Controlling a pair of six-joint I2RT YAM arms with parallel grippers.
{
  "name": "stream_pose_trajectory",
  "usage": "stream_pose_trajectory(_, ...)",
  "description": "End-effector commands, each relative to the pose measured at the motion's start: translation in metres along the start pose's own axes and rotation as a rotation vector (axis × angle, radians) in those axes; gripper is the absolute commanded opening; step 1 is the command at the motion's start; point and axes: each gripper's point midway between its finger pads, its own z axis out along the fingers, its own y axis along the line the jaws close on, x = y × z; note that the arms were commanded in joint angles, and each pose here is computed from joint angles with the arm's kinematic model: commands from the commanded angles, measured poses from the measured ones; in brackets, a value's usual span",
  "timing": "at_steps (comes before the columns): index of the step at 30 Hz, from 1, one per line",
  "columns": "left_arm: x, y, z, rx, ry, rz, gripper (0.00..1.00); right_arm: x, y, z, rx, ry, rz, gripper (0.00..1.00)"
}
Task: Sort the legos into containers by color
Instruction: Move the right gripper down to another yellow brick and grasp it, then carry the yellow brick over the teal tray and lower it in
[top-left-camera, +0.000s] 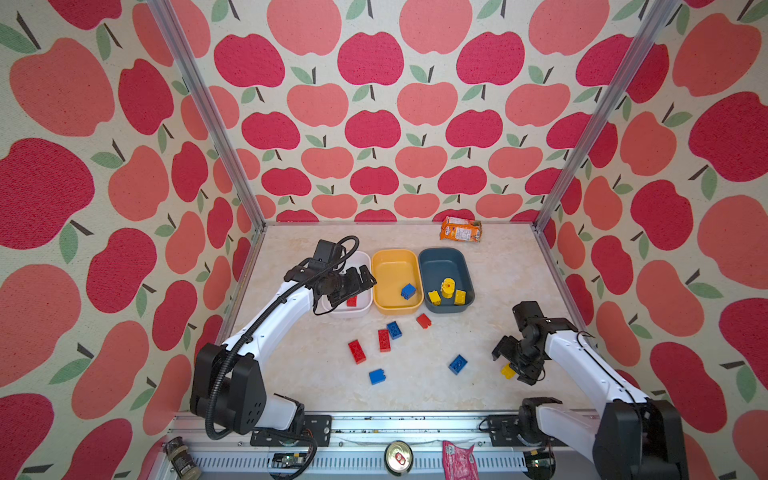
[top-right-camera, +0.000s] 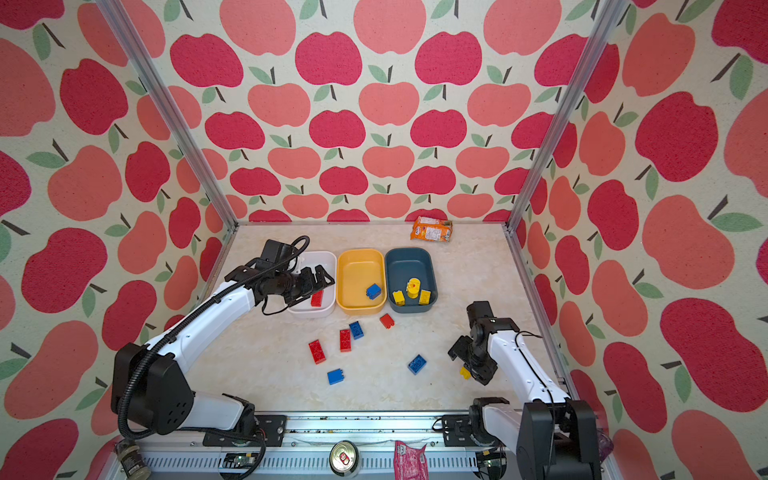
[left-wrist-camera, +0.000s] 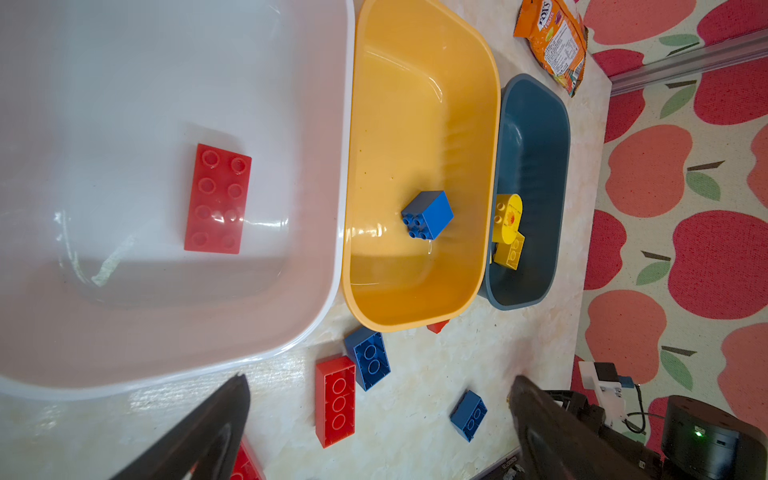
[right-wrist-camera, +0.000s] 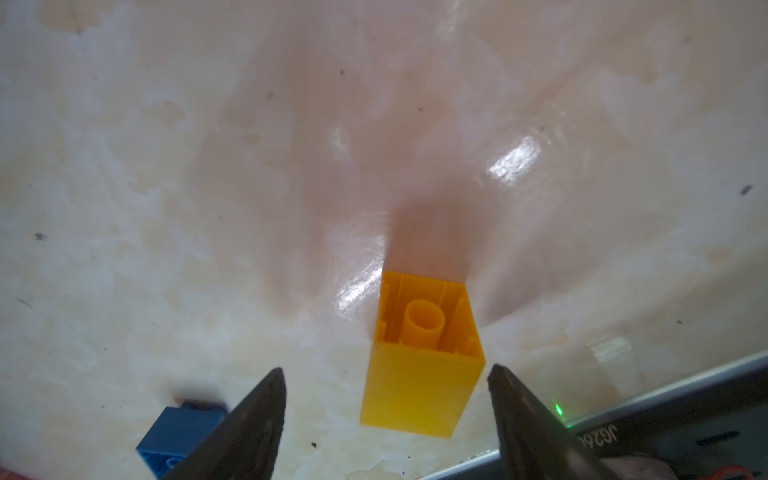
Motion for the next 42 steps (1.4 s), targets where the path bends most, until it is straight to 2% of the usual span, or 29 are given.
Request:
stream_pose_trajectory(1, -0.006, -0.009, -0.001, 0.018, -0.006, 0.018, 0.99, 0.0, -0.001, 0.007, 0.006, 0.013, 0.018, 0.76)
stream_pose_trajectory(8, -0.006, -0.008, -0.001, 0.011, -0.008, 0.012, 0.99, -0.003, -0.001, 0.012, 0.02, 0.016, 0.011, 0.69)
stream_pose_trajectory(16, -0.005, -0.006, -0.001, 0.006, -0.011, 0.006, 0.99, -0.002, 0.0, 0.01, 0.009, 0.014, 0.005, 0.46)
stream_pose_trajectory(23, -0.004, -0.005, -0.001, 0.004, -0.011, 0.001, 0.99, -0.008, 0.01, -0.004, -0.027, -0.014, -0.022, 0.34)
stream_pose_trajectory(32, -0.001, -0.003, 0.001, 0.003, -0.012, -0.004, 0.99, -0.032, 0.05, -0.046, -0.067, -0.117, -0.147, 0.3)
stream_pose_trajectory(42, 0.006, 0.002, -0.002, -0.008, -0.018, -0.016, 0.99, -0.056, 0.138, -0.088, -0.093, -0.225, -0.403, 0.3)
